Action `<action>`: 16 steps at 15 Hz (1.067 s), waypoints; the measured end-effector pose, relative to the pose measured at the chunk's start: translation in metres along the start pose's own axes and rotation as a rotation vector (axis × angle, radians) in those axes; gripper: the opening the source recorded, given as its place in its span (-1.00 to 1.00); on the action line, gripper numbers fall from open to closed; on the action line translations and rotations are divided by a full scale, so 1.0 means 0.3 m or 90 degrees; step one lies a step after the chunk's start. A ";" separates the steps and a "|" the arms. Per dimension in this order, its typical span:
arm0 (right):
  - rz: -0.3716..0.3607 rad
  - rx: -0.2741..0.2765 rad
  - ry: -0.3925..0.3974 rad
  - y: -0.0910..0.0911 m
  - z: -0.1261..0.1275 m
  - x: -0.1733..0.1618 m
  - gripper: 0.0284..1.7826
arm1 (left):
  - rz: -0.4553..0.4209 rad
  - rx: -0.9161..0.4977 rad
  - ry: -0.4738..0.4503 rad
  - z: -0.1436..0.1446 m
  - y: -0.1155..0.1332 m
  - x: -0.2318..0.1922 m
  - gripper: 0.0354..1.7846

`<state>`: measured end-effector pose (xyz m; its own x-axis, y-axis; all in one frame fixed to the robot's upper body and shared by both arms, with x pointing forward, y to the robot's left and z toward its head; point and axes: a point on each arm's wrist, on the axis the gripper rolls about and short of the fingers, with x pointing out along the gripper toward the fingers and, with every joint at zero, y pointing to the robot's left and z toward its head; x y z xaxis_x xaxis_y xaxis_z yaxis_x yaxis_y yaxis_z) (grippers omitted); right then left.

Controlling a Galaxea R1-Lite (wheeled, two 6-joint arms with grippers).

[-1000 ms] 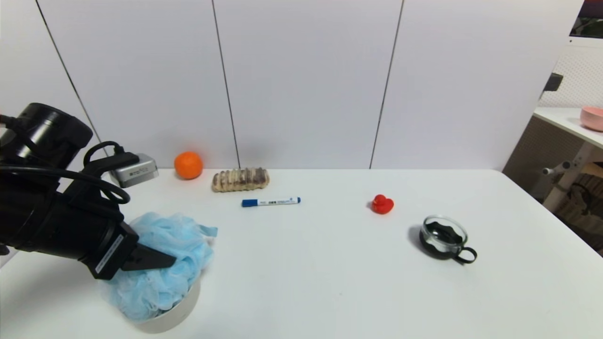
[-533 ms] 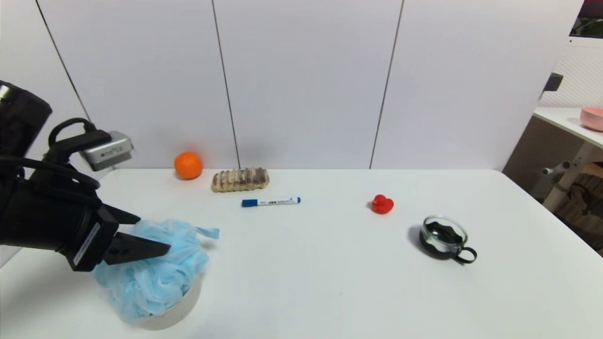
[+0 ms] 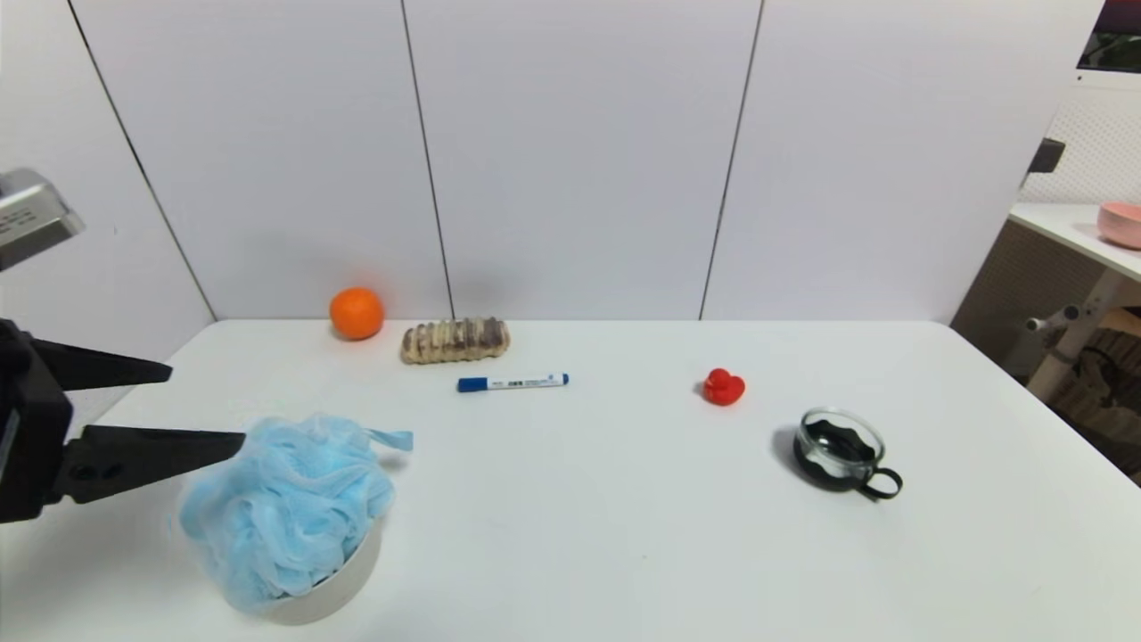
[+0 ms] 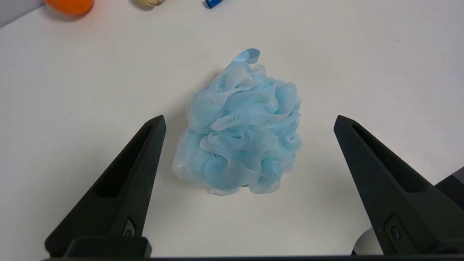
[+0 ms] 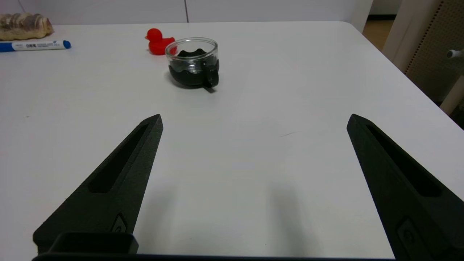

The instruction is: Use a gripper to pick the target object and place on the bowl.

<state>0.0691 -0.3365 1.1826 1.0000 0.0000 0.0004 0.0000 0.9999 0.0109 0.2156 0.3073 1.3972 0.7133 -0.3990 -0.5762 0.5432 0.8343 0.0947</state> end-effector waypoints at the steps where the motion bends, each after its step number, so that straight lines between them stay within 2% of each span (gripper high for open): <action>1: 0.000 0.000 0.000 0.000 0.000 0.000 0.97 | 0.011 -0.004 -0.014 -0.014 -0.007 -0.023 0.84; 6: 0.000 0.000 0.000 0.000 0.000 0.000 0.97 | 0.065 -0.044 -0.128 -0.134 -0.067 -0.105 0.88; 9: 0.000 0.000 0.000 0.000 0.000 0.000 0.97 | 0.095 -0.074 -0.204 -0.248 -0.124 -0.158 0.89; 12: 0.000 0.000 -0.001 0.000 0.001 0.000 0.97 | 0.104 -0.104 -0.262 -0.376 -0.172 -0.164 0.89; 16: 0.000 0.000 -0.001 0.000 0.001 0.000 0.97 | 0.131 -0.094 -0.327 -0.488 -0.208 -0.147 0.90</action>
<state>0.0690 -0.3365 1.1828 1.0000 0.0000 0.0013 0.0000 0.9999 0.0104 0.0854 0.3287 1.2979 0.9414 -0.3261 -0.0860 0.3294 0.9438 0.0267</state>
